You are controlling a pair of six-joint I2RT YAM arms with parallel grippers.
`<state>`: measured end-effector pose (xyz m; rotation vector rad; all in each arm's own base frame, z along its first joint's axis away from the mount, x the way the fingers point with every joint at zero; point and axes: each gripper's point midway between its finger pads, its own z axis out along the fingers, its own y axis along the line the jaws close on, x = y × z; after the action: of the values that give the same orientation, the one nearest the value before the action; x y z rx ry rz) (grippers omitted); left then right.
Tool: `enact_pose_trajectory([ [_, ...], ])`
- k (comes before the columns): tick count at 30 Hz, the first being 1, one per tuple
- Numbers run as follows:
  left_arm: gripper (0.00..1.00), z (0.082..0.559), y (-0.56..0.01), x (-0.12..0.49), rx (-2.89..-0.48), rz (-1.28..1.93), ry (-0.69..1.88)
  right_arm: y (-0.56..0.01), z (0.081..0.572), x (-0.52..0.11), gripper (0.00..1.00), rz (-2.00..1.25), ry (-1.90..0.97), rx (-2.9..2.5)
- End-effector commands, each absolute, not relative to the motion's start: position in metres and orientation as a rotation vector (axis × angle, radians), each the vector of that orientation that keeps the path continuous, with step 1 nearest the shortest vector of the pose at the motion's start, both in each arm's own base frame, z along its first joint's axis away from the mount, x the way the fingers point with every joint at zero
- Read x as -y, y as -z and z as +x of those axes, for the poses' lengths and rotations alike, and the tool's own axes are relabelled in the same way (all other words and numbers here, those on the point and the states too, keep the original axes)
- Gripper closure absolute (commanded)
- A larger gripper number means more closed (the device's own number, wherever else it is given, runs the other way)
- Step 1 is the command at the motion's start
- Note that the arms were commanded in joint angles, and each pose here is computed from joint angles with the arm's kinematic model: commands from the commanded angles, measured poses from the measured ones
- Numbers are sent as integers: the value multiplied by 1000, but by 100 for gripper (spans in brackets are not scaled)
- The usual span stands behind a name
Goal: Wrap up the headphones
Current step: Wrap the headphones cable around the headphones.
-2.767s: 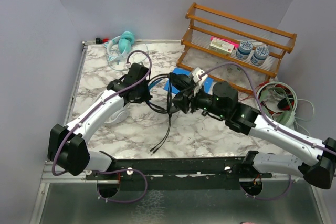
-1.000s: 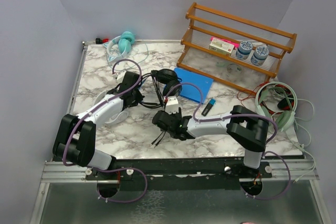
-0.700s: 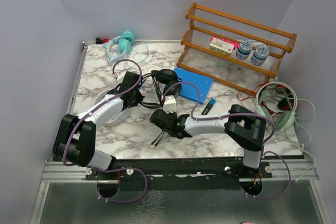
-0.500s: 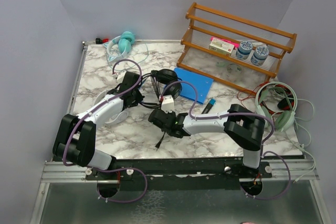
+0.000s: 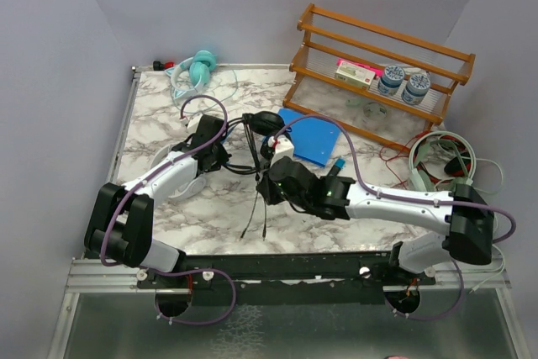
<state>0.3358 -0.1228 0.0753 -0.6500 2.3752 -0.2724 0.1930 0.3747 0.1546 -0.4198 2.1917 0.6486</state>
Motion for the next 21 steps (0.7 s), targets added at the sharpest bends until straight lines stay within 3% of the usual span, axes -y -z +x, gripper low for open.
enact_pose_trajectory([
  [1, 100, 352, -103, 125, -2262, -652, 329, -170, 179, -384, 99, -552, -736, -2154],
  [15, 100, 339, -105, 138, -2274, -574, 348, -229, 232, -406, 100, -547, -866, -2027],
  [21, 100, 331, -101, 155, -2315, -522, 400, -219, 272, -410, 99, -488, -937, -2061],
])
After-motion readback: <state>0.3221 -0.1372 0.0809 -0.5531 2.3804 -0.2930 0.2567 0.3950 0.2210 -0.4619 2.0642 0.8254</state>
